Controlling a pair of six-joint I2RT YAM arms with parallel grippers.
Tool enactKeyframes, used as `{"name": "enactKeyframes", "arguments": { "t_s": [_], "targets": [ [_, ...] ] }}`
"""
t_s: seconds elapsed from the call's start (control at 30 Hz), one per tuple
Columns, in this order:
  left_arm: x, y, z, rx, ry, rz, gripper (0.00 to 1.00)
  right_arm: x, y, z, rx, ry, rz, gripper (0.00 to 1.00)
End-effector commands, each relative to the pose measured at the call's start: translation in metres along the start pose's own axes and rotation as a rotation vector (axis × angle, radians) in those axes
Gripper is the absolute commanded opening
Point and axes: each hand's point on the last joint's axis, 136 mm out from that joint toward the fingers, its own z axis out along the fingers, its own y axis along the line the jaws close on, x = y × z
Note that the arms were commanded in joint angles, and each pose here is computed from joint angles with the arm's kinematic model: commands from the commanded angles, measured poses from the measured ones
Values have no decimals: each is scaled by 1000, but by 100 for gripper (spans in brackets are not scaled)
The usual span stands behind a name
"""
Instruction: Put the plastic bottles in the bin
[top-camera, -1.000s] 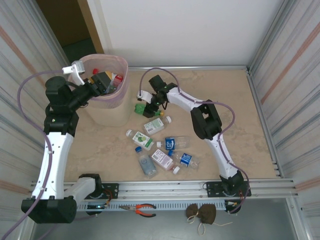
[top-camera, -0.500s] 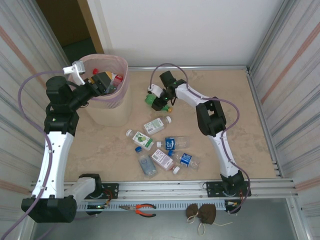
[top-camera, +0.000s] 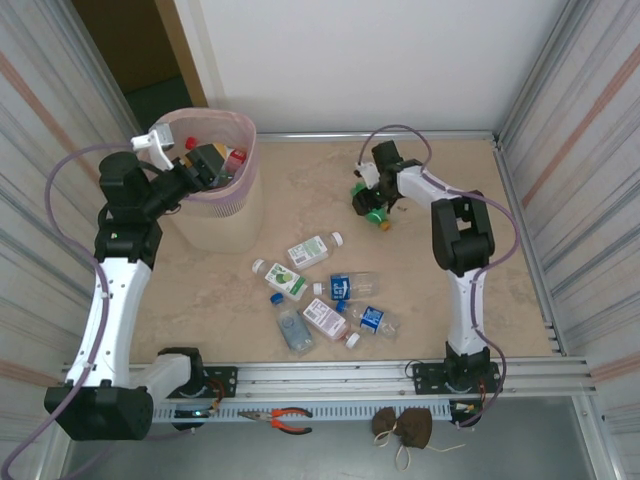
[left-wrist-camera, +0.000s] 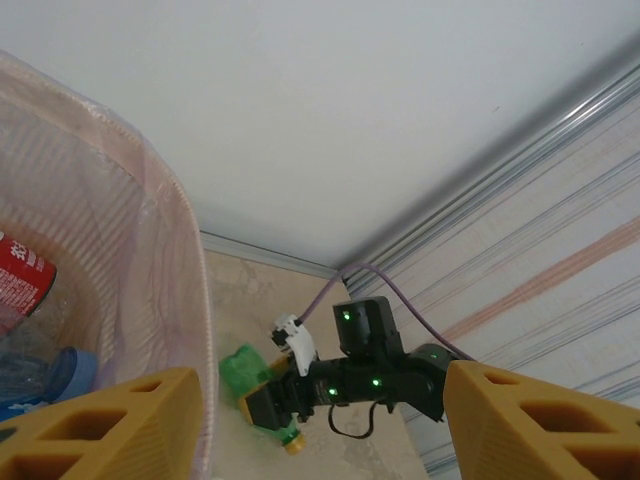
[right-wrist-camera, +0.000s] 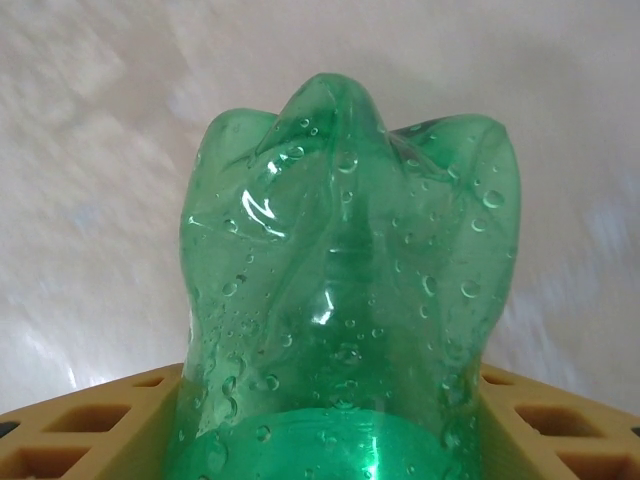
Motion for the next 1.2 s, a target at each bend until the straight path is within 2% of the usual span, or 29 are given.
{"name": "enactKeyframes", "arguments": {
  "t_s": [0.0,0.13,0.33,0.47,0.97,1.17],
  "targets": [
    [-2,1,3,30,-11,-12,65,28,-6,-12,62,55,185,61],
    [1,6,8,34,-1,-40,65,48,-4,-14,109,97,247,61],
    [4,10,10,35,0,-51,65,65,4,-11,130,128,243,73],
    [6,10,10,33,3,-54,65,70,9,-14,152,135,214,76],
    [6,9,9,40,2,-67,65,87,21,-22,154,149,189,69],
    [7,4,10,46,2,-43,63,82,24,-33,159,114,183,61]
  ]
}}
